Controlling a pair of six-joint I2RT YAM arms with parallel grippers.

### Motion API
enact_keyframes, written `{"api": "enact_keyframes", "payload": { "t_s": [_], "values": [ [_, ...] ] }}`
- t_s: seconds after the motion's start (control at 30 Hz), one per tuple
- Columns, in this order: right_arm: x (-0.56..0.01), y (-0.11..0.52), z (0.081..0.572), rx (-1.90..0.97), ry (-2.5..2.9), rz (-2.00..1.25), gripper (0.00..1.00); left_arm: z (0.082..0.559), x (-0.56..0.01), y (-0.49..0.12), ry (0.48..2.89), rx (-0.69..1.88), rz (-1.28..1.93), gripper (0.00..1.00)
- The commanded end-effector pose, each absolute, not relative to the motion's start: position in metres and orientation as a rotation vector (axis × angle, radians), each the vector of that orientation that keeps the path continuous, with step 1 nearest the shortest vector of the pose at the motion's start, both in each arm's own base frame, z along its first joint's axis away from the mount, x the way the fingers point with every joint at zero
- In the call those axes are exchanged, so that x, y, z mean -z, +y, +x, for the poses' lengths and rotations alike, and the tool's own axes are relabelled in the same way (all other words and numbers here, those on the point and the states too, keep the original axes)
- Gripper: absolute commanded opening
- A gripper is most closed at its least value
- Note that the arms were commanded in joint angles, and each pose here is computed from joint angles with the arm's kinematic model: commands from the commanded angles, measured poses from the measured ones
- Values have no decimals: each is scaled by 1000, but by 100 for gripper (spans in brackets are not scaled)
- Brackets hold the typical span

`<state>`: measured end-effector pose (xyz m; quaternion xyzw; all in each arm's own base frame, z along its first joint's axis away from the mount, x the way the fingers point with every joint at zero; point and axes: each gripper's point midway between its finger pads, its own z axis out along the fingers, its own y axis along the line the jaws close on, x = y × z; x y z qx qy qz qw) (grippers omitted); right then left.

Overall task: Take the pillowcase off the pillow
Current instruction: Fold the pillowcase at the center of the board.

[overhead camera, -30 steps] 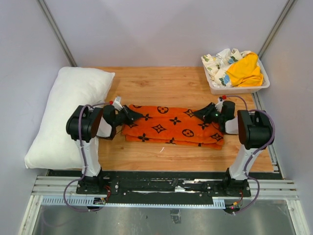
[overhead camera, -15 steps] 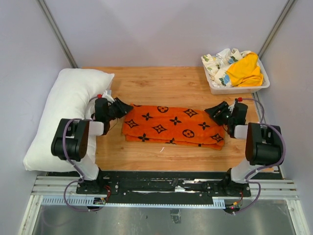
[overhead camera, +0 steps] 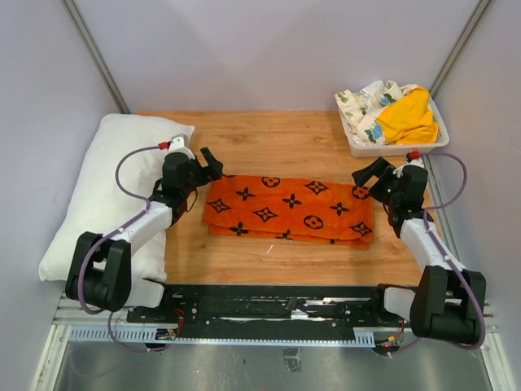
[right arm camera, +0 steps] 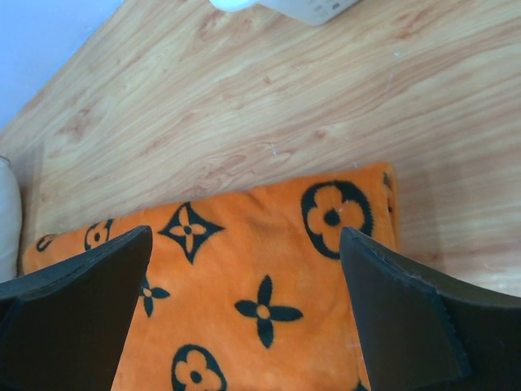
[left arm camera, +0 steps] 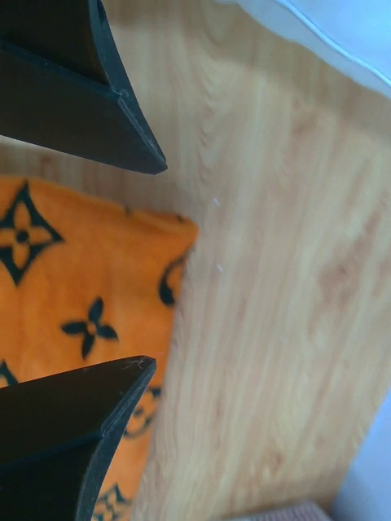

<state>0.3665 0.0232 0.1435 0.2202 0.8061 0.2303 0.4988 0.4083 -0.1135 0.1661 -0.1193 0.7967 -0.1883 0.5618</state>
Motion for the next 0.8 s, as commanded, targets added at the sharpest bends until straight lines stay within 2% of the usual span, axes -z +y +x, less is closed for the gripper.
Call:
{"api": "enact_keyframes", "payload": {
  "t_s": [0.0,0.13,0.37,0.43,0.67,0.77],
  "values": [
    [-127,24,345,-485,2035,506,98,393,-117,-63,2014,269,-360,99],
    [-129,38,338,-576,2020,483,99,387,-113,-53,2027,486,-378,99],
    [-131,55,334,-623,2045,417,99,360,-98,-112,2083,928,-265,99],
    [-132,58,334,-631,2048,405,98,351,-90,-113,2076,955,-300,99],
    [-131,68,334,-667,2052,377,99,333,-53,-89,2137,767,-408,99],
    [-130,72,334,-680,2056,363,99,328,-45,-95,2167,806,-398,99]
  ]
}}
